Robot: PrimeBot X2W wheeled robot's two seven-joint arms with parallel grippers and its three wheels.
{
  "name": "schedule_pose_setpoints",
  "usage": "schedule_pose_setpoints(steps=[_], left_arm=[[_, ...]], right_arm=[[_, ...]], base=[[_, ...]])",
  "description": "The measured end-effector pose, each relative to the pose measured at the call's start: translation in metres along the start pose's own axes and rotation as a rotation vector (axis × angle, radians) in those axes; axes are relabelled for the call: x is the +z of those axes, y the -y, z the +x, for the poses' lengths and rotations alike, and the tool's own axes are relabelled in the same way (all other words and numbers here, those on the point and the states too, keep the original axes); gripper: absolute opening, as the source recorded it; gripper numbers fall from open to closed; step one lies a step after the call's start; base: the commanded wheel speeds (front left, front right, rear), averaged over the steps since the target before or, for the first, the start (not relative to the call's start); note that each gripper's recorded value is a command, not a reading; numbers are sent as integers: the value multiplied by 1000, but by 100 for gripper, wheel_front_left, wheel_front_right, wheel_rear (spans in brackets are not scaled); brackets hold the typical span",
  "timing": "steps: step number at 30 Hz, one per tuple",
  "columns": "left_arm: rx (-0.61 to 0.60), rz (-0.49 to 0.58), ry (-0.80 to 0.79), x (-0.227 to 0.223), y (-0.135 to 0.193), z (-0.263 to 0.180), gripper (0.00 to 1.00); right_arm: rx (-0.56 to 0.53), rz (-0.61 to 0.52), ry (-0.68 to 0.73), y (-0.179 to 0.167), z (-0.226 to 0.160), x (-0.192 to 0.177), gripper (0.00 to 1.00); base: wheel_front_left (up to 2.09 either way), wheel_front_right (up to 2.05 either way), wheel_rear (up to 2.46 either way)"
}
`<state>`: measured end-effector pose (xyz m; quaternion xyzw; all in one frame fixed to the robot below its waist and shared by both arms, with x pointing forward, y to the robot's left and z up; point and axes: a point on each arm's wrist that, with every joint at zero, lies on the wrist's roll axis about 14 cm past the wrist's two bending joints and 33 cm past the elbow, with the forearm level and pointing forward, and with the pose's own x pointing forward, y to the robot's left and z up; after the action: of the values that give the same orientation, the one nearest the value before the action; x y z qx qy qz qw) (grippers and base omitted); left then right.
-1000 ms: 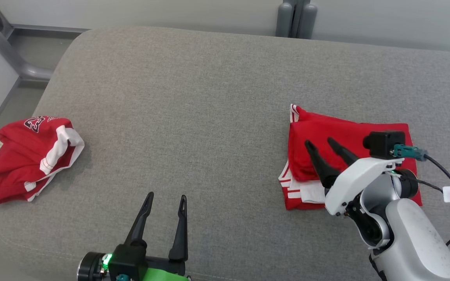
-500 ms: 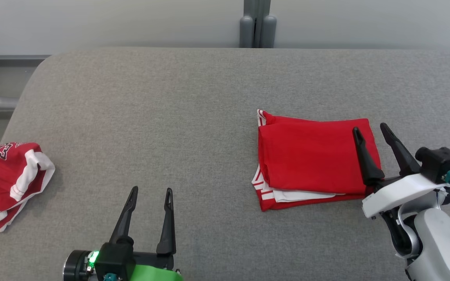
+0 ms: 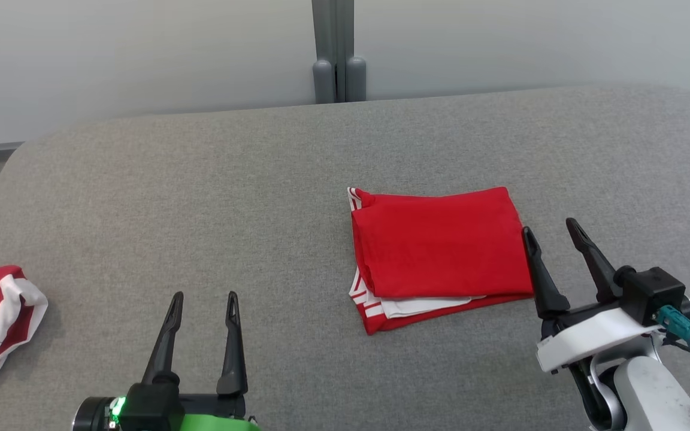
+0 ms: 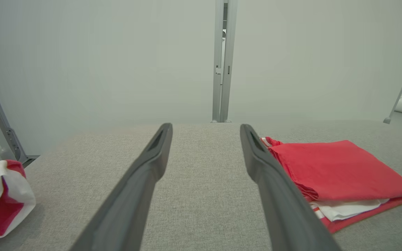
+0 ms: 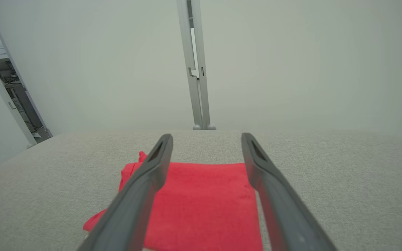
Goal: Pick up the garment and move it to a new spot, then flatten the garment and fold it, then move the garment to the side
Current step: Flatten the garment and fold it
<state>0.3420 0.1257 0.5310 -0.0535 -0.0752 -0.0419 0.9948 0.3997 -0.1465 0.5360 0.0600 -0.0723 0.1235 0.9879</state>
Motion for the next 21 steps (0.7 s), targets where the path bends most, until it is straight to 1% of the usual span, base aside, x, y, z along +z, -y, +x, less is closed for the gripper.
schedule_pose_setpoints(steps=[4, 9, 16, 21], left_arm=[[-1, 9, 29, 9, 0, -3, 100], [-3, 17, 47, 16, -1, -9, 100], [7, 20, 42, 15, -4, -19, 100], [14, 21, 40, 14, -6, -21, 100]], right_arm=[[-16, 10, 17, -3, -13, 5, 100], [-16, -5, 8, -8, -27, 2, 100], [-19, 9, 1, -14, -35, -1, 100], [-12, 19, 5, -18, -35, 0, 100]], base=[[0, 0, 0], [0, 0, 0], [0, 0, 0], [0, 0, 0]])
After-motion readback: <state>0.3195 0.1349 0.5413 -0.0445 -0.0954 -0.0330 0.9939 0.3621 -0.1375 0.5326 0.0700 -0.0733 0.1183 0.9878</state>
